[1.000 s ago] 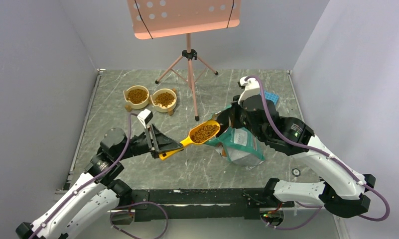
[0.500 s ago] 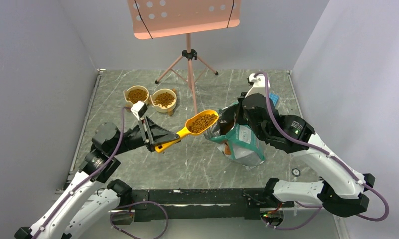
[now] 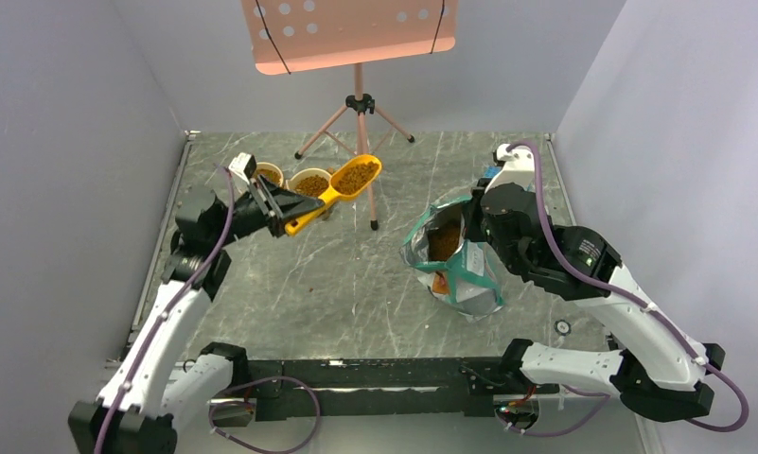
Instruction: Serve the pet food
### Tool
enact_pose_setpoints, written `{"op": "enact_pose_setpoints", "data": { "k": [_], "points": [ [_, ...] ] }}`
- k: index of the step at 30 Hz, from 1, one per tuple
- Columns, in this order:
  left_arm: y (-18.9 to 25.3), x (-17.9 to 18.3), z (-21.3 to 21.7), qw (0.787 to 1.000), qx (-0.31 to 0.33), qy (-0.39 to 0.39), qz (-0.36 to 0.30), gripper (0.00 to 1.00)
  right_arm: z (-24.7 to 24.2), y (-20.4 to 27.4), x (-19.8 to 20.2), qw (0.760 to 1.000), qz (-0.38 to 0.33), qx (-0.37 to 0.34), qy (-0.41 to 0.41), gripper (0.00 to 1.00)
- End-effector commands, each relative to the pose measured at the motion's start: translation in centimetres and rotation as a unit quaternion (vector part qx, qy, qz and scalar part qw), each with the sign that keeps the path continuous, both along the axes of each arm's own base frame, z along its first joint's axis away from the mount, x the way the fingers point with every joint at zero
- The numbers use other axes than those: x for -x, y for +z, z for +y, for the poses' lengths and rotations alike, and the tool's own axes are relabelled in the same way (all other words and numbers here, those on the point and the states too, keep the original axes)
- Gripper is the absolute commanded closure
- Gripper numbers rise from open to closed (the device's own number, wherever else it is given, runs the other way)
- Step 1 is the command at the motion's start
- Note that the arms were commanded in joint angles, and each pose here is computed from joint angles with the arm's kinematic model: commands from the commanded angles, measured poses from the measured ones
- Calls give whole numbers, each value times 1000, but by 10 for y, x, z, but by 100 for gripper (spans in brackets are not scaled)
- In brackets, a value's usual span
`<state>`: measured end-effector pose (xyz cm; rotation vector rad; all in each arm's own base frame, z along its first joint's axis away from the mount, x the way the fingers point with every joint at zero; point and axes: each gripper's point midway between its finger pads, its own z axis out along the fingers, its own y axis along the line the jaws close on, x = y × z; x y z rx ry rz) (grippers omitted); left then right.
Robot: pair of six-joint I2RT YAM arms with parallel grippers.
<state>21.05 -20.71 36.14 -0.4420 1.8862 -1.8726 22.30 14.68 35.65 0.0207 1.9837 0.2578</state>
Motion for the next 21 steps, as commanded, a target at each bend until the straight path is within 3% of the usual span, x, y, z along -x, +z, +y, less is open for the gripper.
{"op": "enact_pose_setpoints", "data": {
  "k": [1, 9, 21],
  "points": [
    [13, -36, 8, 997, -13, 3, -80, 100, -13, 19, 2, 999, -27, -17, -13, 100],
    [-30, -110, 48, 994, -44, 58, -84, 100, -19, 27, 5, 999, -38, -9, -7, 100],
    [-112, -158, 119, 990, -84, 109, -17, 100, -35, 30, 12, 998, -45, -19, -26, 100]
  ]
}}
